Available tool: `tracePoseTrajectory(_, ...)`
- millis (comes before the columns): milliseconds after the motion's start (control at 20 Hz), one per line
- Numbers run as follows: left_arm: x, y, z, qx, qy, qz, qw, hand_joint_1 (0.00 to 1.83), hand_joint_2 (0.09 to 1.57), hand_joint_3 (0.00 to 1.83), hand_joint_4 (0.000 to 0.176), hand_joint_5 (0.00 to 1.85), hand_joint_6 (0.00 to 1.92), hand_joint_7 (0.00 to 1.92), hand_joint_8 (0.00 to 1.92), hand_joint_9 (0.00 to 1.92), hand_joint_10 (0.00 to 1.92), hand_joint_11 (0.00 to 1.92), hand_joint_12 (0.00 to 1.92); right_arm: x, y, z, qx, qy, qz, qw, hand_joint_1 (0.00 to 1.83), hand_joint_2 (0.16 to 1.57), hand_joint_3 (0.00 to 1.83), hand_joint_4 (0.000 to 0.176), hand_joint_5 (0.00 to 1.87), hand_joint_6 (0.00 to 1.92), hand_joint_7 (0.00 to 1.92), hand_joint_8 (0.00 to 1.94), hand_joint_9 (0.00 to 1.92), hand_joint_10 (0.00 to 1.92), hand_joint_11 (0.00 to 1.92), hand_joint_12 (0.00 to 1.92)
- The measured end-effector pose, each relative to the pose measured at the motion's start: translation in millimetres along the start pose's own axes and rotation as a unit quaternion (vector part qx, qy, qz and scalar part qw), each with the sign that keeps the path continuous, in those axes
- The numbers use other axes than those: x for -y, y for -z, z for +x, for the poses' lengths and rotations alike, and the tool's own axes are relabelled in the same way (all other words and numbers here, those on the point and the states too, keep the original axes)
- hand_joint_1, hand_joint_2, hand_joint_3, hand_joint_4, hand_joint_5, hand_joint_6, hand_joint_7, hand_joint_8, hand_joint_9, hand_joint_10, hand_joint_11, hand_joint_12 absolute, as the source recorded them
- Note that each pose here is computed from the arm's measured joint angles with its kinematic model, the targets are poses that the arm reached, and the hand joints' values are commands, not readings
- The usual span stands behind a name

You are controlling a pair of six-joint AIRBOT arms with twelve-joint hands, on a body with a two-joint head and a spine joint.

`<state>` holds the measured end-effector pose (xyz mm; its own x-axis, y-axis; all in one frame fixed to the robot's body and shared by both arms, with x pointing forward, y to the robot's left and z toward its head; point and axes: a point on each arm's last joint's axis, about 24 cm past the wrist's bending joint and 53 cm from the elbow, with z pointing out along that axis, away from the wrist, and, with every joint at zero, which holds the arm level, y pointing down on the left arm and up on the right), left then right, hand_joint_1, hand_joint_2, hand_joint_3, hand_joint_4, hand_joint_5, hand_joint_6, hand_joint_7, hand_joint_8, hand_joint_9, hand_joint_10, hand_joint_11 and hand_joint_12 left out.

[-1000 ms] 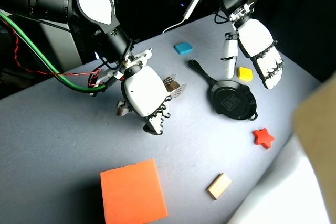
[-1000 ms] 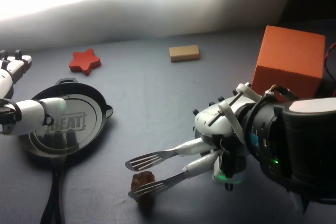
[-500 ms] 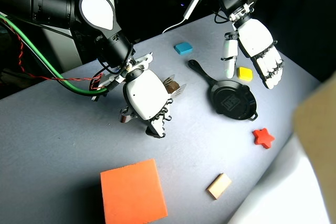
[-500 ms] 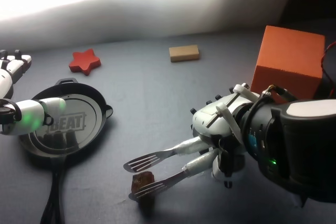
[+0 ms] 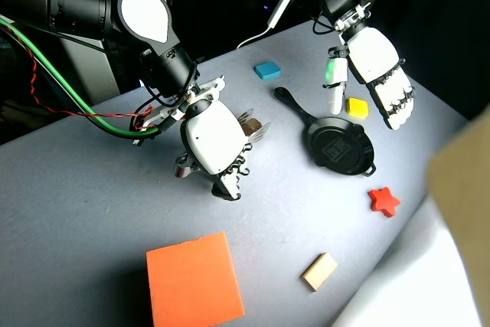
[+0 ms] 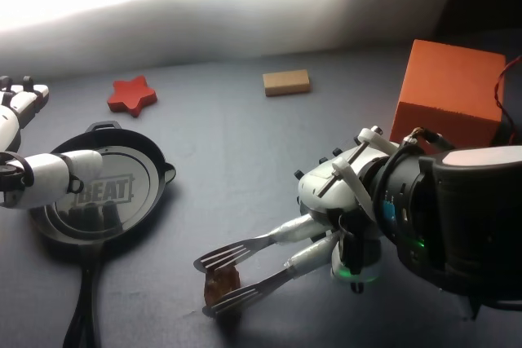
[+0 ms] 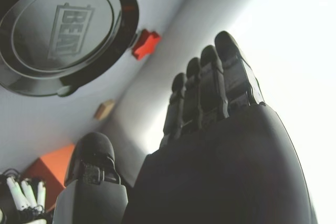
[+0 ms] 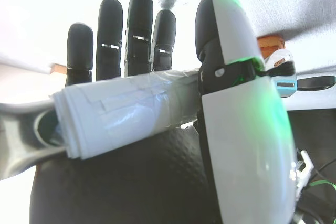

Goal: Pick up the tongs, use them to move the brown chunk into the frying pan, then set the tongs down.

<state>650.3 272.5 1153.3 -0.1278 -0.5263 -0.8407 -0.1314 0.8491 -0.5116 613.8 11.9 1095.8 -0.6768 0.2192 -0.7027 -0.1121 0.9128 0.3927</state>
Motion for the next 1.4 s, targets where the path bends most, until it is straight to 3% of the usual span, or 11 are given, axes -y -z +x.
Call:
tracePoseTrajectory(250, 1.3, 0, -1.2, 0.001, 0.003, 0.001, 1.0, 0.0, 1.18, 0.0, 0.024, 0.02, 0.0, 0.07, 0.0, 0.08, 0.0, 0.0, 0.4, -1.5, 1, 0, -0.003, 0.016, -0.002, 0.9999, 1.08, 1.17, 0.0, 0.0, 0.57, 0.6, 0.76, 0.27, 0.47, 0.83, 0.1, 1.67)
tracePoseTrajectory(300, 1.4, 0, -1.3, 0.002, 0.002, 0.001, 1.0, 0.0, 1.19, 0.0, 0.016, 0.03, 0.01, 0.08, 0.0, 0.08, 0.0, 0.0, 0.4, -0.9, 1, -2, -0.003, 0.014, -0.001, 0.9999, 1.06, 1.17, 0.0, 0.0, 0.57, 0.6, 0.76, 0.27, 0.47, 0.83, 0.11, 1.67)
tracePoseTrajectory(450, 1.2, 0, -1.4, 0.002, 0.003, 0.0, 1.0, 0.0, 1.18, 0.0, 0.022, 0.06, 0.01, 0.11, 0.01, 0.11, 0.01, 0.0, 0.46, -1.1, 2, -11, 0.005, 0.016, 0.002, 0.9998, 1.08, 1.17, 0.0, 0.0, 0.59, 0.61, 0.77, 0.27, 0.49, 0.83, 0.12, 1.66)
tracePoseTrajectory(550, 1.3, 0, -1.4, 0.002, 0.003, 0.0, 1.0, 0.0, 1.18, 0.0, 0.015, 0.07, 0.01, 0.1, 0.0, 0.1, 0.0, 0.0, 0.45, -6.0, 4, -18, 0.012, 0.019, -0.003, 0.9997, 1.08, 1.17, 0.0, 0.0, 0.61, 0.6, 0.78, 0.27, 0.5, 0.82, 0.13, 1.65)
tracePoseTrajectory(600, 1.2, 0, -1.4, 0.002, 0.003, 0.0, 1.0, 0.0, 1.18, 0.0, 0.025, 0.05, 0.0, 0.1, 0.0, 0.11, 0.0, 0.0, 0.46, -7.2, 5, -19, 0.014, 0.02, -0.005, 0.9997, 1.09, 1.17, 0.0, 0.0, 0.63, 0.61, 0.8, 0.28, 0.51, 0.82, 0.14, 1.65)
tracePoseTrajectory(650, 1.3, 0, -1.5, 0.002, 0.004, 0.0, 1.0, 0.0, 1.18, 0.0, 0.023, 0.06, 0.0, 0.1, 0.0, 0.11, 0.0, 0.0, 0.46, -8.0, 5, -20, 0.014, 0.021, -0.006, 0.9997, 1.09, 1.17, 0.0, 0.0, 0.64, 0.61, 0.8, 0.28, 0.52, 0.82, 0.15, 1.65)
tracePoseTrajectory(900, 1.4, 0, -1.5, 0.002, 0.005, 0.0, 1.0, 0.0, 1.18, 0.0, 0.014, 0.05, 0.0, 0.09, 0.0, 0.09, 0.0, 0.0, 0.39, -12.7, 4, -16, 0.01, 0.027, -0.011, 0.9995, 1.09, 1.18, 0.0, 0.0, 0.65, 0.58, 0.79, 0.29, 0.51, 0.83, 0.14, 1.66)
tracePoseTrajectory(1400, 1.1, 0, -3.2, 0.005, 0.002, -0.001, 1.0, 0.0, 1.2, 0.0, 0.021, 0.05, 0.0, 0.08, 0.0, 0.09, 0.0, 0.0, 0.4, -17.3, 3, -8, 0.002, 0.039, -0.017, 0.9991, 1.09, 1.17, 0.0, 0.0, 0.67, 0.57, 0.81, 0.29, 0.54, 0.84, 0.18, 1.64)
